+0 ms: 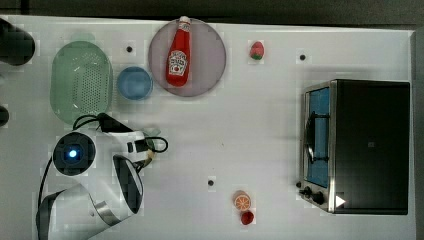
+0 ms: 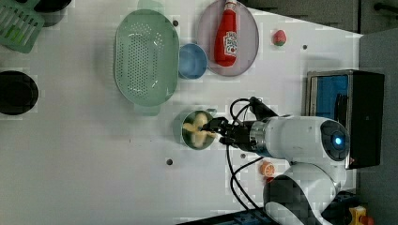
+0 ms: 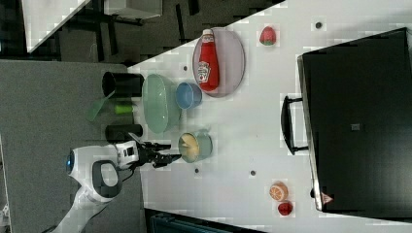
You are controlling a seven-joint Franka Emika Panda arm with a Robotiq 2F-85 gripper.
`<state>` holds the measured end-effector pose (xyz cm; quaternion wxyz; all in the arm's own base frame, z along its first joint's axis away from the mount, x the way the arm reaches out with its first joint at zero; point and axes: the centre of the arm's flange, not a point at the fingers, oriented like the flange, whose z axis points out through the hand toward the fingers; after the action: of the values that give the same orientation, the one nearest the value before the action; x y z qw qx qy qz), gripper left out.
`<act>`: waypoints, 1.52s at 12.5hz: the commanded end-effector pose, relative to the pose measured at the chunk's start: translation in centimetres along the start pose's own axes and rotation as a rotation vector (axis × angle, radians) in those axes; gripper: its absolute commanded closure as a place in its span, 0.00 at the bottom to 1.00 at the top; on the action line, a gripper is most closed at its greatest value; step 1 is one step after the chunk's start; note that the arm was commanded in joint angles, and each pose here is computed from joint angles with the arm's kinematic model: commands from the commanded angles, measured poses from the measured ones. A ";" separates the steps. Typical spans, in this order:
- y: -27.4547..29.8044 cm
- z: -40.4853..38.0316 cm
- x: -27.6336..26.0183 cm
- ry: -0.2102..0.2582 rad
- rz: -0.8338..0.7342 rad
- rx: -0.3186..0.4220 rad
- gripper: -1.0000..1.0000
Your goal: Pick Banana and place it in mug.
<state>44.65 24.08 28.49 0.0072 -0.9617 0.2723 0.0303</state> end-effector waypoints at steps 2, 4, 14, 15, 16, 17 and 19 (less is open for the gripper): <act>-0.8 -1.9 1.5 0.042 0.065 0.058 0.00; -0.2 -5.2 3.5 0.082 0.104 0.087 0.00; 18.5 -29.1 13.8 0.068 0.420 0.013 0.00; 20.2 -30.6 14.1 0.063 0.450 0.021 0.00; 21.3 -31.9 14.1 0.065 0.467 0.031 0.00; 22.2 -32.7 14.2 0.060 0.480 0.030 0.00; 22.7 -32.6 14.0 0.035 0.462 0.010 0.00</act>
<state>44.36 -6.42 64.43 0.0299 -0.8429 0.5352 -0.0464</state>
